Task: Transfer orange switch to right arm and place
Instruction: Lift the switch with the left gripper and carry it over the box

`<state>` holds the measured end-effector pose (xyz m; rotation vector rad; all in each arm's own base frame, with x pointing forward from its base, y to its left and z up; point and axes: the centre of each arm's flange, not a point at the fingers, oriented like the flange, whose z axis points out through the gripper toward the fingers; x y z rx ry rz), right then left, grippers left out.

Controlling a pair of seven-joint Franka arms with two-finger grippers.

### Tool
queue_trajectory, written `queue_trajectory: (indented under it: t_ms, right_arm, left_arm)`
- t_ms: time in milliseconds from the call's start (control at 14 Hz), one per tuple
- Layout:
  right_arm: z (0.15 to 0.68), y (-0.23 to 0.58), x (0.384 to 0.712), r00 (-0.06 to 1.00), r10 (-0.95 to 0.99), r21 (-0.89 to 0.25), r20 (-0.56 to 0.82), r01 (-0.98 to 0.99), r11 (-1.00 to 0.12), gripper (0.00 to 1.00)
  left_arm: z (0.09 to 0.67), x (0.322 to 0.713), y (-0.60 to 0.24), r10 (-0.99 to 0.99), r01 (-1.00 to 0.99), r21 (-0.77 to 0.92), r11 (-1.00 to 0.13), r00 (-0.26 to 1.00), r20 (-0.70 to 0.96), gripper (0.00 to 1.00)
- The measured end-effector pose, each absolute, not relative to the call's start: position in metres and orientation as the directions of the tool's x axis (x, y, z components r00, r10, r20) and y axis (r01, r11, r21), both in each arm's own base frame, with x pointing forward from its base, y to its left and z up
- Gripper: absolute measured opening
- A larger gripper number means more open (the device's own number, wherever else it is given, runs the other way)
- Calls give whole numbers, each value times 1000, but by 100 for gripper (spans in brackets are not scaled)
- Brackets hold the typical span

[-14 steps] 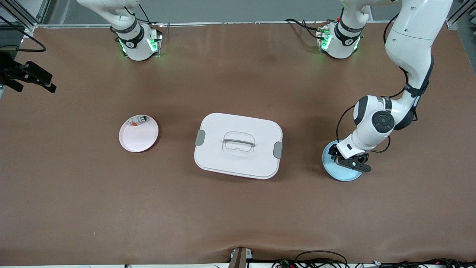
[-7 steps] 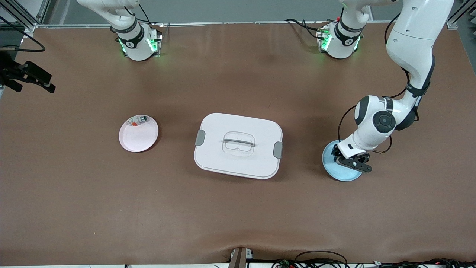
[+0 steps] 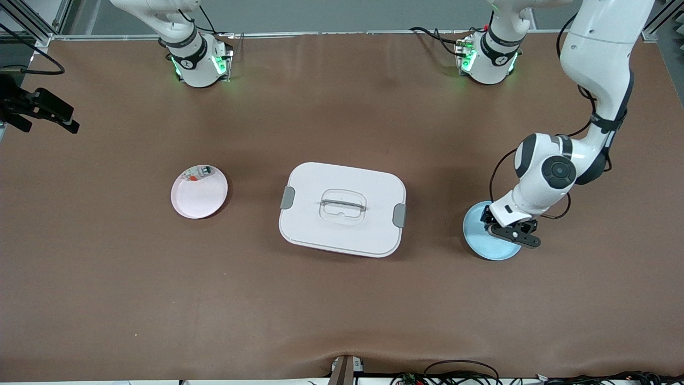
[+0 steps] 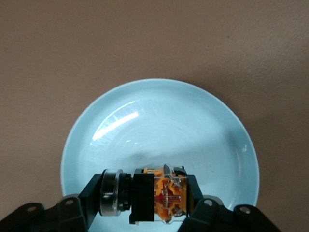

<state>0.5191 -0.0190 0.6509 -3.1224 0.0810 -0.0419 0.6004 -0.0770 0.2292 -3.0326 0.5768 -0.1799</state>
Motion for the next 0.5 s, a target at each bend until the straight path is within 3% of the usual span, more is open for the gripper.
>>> queue_trajectory:
  t_ms: [499]
  right_arm:
    - [651,-19,519,998,-53,-19,28,-52,-998,100]
  left_arm:
    - [330,605,-84,-327,-323,-63,-944,940,92,72]
